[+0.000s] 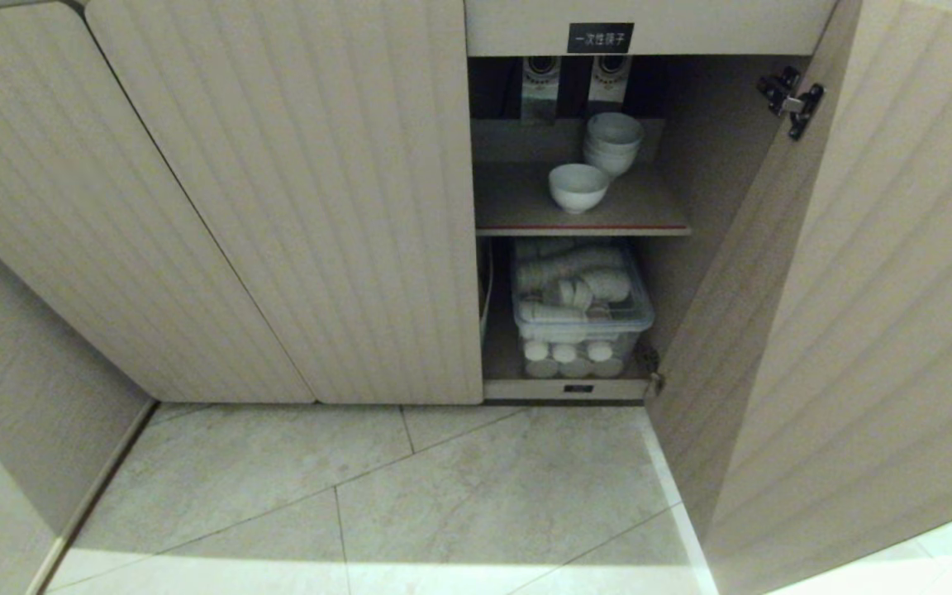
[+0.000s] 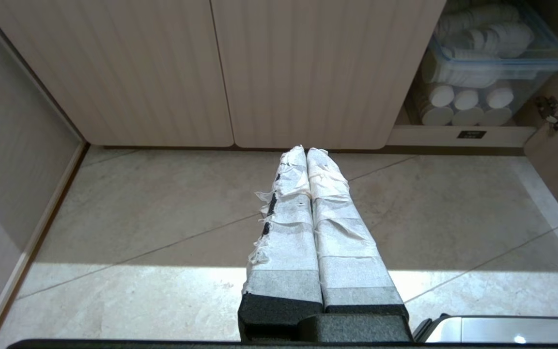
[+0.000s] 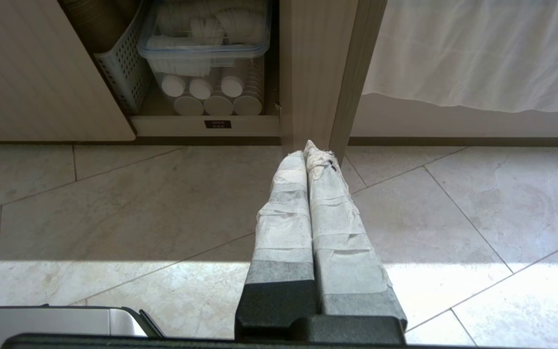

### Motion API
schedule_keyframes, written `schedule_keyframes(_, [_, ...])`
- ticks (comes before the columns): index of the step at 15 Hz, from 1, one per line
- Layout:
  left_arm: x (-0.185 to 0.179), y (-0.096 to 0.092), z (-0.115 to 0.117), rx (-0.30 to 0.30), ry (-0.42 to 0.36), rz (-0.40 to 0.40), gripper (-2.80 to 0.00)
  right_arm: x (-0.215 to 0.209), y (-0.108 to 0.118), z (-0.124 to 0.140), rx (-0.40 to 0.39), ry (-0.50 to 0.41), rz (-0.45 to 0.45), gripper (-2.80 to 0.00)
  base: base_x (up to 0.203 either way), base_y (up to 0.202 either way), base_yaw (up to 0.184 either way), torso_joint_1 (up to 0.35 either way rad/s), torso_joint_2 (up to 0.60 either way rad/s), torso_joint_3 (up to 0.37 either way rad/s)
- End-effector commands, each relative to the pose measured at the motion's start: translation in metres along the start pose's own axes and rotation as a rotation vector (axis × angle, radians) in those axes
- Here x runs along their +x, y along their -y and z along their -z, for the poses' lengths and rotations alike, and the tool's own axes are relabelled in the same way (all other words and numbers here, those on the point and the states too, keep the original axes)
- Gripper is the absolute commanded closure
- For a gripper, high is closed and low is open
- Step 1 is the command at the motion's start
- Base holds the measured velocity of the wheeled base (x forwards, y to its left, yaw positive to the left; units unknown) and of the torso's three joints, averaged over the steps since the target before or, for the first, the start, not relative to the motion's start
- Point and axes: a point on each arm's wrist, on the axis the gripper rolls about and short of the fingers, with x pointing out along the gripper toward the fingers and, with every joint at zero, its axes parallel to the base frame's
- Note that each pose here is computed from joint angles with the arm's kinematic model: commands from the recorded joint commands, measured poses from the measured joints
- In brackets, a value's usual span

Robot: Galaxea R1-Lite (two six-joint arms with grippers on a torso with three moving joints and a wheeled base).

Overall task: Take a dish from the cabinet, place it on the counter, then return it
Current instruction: Close the cabinet door

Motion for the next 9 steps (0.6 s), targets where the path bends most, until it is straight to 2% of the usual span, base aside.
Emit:
schedule_keyframes(1, [0.0000,0.0000,0.0000,0.000,0.001,0.000,0.00,0.0001,0.0000,-0.0001,-0.001,-0.001,0.000,0.00,0.000,0.000,0.000,0.000,0.00,0.000])
schedule_keyframes(9, [0.0000,0.0000,0.0000,0.000,0.001,0.000,0.00,0.0001,0.0000,-0.0001,-0.001,-0.001,0.000,0.00,0.000,0.000,0.000,0.000,0.00,0.000])
